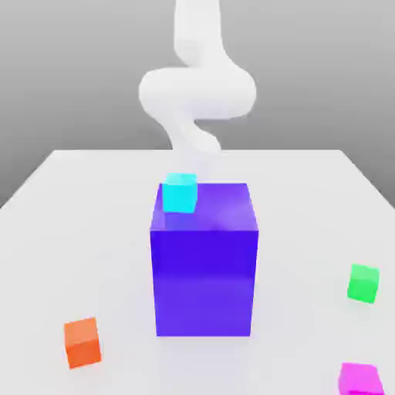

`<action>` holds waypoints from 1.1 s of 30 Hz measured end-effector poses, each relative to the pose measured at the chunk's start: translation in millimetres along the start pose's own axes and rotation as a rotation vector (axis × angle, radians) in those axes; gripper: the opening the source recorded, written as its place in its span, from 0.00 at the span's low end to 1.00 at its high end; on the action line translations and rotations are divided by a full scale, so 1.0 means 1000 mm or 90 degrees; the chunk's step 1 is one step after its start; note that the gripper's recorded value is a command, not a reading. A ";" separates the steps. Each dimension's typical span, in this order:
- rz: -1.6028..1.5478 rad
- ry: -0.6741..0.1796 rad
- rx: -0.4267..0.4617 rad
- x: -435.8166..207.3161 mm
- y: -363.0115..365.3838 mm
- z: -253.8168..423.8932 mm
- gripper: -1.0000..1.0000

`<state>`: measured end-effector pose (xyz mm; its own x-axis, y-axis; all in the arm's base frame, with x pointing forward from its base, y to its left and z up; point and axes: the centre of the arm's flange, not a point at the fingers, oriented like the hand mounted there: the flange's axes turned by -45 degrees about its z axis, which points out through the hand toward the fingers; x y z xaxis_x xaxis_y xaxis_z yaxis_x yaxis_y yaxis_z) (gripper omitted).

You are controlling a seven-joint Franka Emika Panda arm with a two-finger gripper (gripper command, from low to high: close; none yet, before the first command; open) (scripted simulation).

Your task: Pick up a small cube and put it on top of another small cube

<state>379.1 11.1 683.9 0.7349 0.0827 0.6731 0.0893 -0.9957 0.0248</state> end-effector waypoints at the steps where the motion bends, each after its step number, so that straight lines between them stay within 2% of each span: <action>1: -0.026 -0.016 0.012 0.002 -0.005 0.018 0.50; 8: -0.204 -0.114 0.090 -0.002 -0.048 0.139 0.50; 15: -0.384 -0.203 0.166 -0.038 -0.105 0.252 0.50; 23: -0.600 -0.296 0.251 -0.117 -0.177 0.365 0.50; 30: -0.787 -0.375 0.319 -0.212 -0.222 0.445 0.50; 33: -0.810 -0.383 0.328 -0.245 -0.228 0.478 0.50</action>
<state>500.1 237.5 160.3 0.1340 0.9910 0.0016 0.9910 -0.1340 0.0023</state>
